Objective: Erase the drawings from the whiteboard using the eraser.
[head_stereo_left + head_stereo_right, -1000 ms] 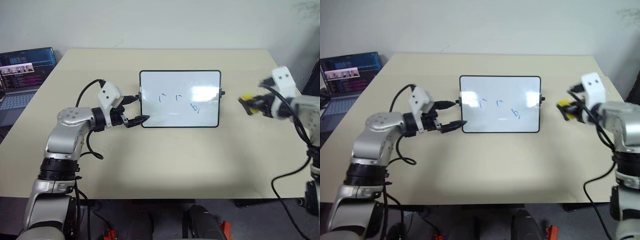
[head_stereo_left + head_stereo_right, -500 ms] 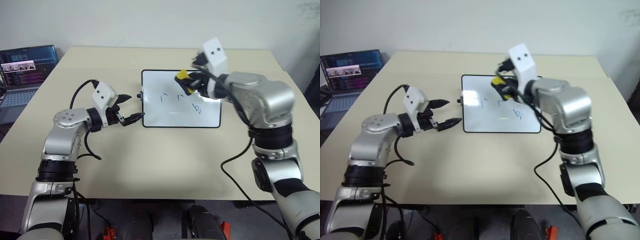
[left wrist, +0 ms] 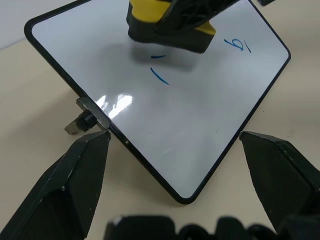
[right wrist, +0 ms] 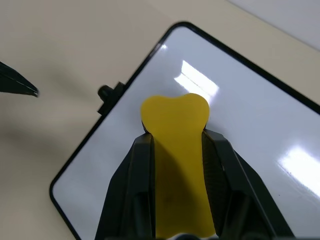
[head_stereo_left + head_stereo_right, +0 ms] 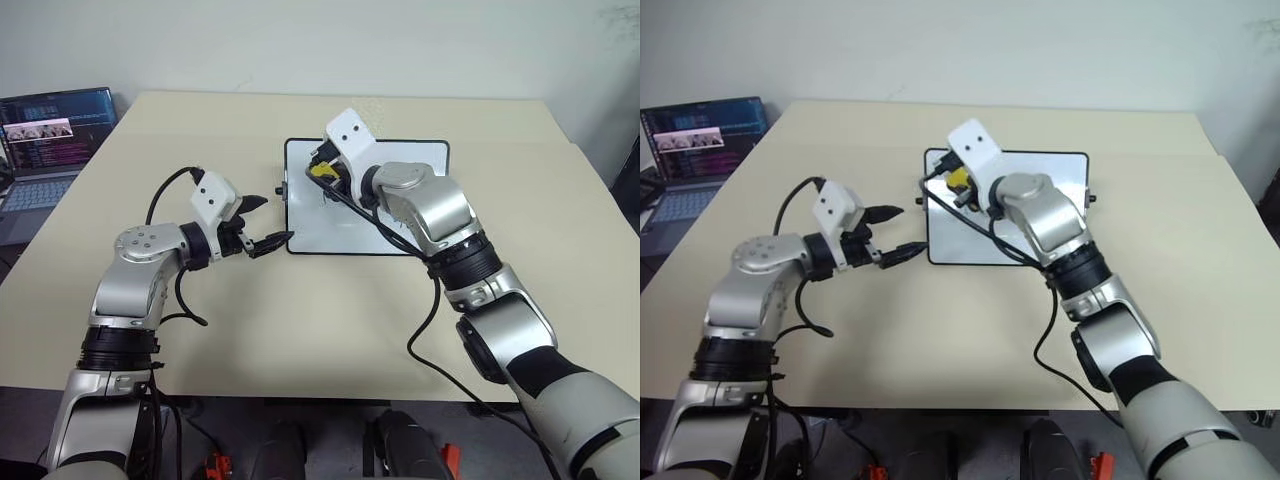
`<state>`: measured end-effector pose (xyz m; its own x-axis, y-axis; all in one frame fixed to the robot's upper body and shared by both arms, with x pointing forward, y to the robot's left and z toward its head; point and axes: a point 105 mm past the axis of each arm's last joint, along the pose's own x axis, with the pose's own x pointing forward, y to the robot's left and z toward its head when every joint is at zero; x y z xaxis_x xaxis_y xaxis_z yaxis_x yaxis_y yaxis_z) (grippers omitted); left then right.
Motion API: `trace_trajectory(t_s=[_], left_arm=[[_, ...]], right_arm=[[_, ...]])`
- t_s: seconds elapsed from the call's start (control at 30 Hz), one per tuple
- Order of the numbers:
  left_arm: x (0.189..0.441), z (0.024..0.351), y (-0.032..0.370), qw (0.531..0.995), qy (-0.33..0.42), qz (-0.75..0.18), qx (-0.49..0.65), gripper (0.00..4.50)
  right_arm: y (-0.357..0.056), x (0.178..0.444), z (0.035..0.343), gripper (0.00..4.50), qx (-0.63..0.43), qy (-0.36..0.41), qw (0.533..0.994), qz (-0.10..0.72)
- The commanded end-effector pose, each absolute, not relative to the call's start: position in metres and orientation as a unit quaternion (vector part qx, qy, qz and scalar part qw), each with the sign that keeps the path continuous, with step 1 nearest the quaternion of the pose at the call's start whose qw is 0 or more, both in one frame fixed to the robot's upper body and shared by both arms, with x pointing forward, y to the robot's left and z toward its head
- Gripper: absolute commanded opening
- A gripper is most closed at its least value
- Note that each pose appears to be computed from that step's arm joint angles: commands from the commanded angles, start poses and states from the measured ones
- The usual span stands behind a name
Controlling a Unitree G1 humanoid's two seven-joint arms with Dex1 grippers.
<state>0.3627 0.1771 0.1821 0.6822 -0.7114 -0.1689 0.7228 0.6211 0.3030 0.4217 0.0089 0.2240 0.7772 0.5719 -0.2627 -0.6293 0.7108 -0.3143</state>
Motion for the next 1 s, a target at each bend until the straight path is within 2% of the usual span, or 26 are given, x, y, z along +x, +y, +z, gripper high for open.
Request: trace_trajectory(t_s=[0.03, 0.47, 0.7, 0.9, 1.0], left_arm=[[0.360, 0.197, 0.171, 0.897, -0.012, -0.402, 0.186, 4.50], [0.358, 0.196, 0.174, 0.898, -0.012, -0.397, 0.187, 4.50], [0.357, 0.194, 0.178, 0.900, -0.008, -0.393, 0.188, 4.50], [0.359, 0.193, 0.179, 0.905, -0.009, -0.386, 0.178, 4.50], [0.357, 0.192, 0.178, 0.904, -0.009, -0.388, 0.178, 4.50]], right_arm=[[0.014, 0.424, 0.248, 0.96, -0.208, 0.029, 0.924, 0.319], [0.005, 0.439, 0.246, 0.96, -0.261, 0.007, 0.927, 0.268], [0.015, 0.439, 0.238, 0.96, -0.296, 0.001, 0.916, 0.273], [0.028, 0.438, 0.216, 0.96, -0.315, 0.017, 0.906, 0.283], [0.032, 0.437, 0.190, 0.96, -0.325, 0.049, 0.897, 0.296]])
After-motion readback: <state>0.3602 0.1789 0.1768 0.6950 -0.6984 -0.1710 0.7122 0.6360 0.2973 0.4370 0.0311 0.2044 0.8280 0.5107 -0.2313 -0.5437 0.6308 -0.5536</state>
